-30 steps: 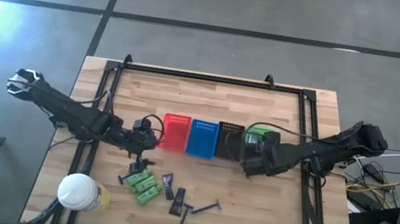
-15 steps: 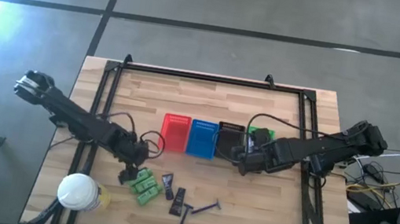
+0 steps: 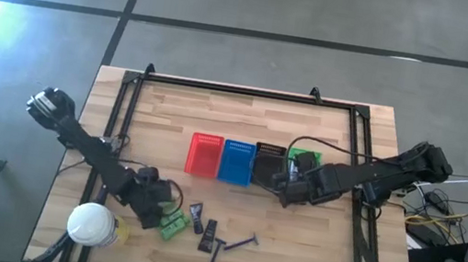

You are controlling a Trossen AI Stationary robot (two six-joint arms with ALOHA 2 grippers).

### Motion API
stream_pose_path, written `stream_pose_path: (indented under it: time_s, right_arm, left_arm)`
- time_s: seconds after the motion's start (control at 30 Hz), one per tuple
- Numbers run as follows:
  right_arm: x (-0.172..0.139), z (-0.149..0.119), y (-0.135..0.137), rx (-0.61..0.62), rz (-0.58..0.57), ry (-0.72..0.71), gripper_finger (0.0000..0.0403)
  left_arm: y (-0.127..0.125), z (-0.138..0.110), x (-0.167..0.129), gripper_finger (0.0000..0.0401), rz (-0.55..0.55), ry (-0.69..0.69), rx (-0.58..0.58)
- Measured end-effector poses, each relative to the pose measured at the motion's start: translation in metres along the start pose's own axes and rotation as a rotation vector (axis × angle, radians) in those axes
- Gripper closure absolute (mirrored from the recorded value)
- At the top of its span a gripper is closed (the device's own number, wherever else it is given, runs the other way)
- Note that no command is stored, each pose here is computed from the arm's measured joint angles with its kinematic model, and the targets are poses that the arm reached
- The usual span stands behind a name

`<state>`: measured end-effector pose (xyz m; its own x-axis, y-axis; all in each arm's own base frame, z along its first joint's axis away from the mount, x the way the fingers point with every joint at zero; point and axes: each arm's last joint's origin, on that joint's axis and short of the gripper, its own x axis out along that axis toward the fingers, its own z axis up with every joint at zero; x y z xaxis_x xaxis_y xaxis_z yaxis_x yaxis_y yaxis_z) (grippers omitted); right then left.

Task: Pick & Place Travel size toiletries
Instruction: Put the green shampoo into the red bin

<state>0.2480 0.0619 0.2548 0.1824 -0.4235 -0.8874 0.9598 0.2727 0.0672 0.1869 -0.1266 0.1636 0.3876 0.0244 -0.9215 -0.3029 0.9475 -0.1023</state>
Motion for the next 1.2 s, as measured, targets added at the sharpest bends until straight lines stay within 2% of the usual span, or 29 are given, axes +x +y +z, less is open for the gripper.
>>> stream_pose_path:
  time_s: [0.17,0.33,0.57,0.87,1.0,1.2]
  right_arm:
    - [0.006,-0.003,-0.004,-0.014,-0.024,-0.002,0.0035]
    - [0.011,-0.006,-0.006,-0.030,-0.042,-0.001,0.0035]
    - [0.017,-0.010,-0.010,-0.057,-0.063,0.002,0.0035]
    - [0.021,-0.012,-0.013,-0.066,-0.076,0.002,0.0034]
    - [0.019,-0.011,-0.012,-0.066,-0.068,0.003,0.0035]
    - [0.020,-0.011,-0.012,-0.064,-0.067,0.003,0.0034]
  left_arm:
    - [-0.003,-0.003,0.008,0.0055,0.022,0.022,-0.037]
    - [-0.006,-0.006,0.015,0.0082,0.032,0.064,-0.095]
    - [-0.019,-0.011,0.017,0.0131,0.021,0.057,-0.045]
    - [-0.017,-0.012,0.013,0.0185,0.046,0.039,-0.013]
    - [-0.015,-0.007,0.001,0.0192,0.063,-0.030,-0.014]
    - [-0.013,-0.007,0.000,0.0192,0.077,-0.043,0.045]
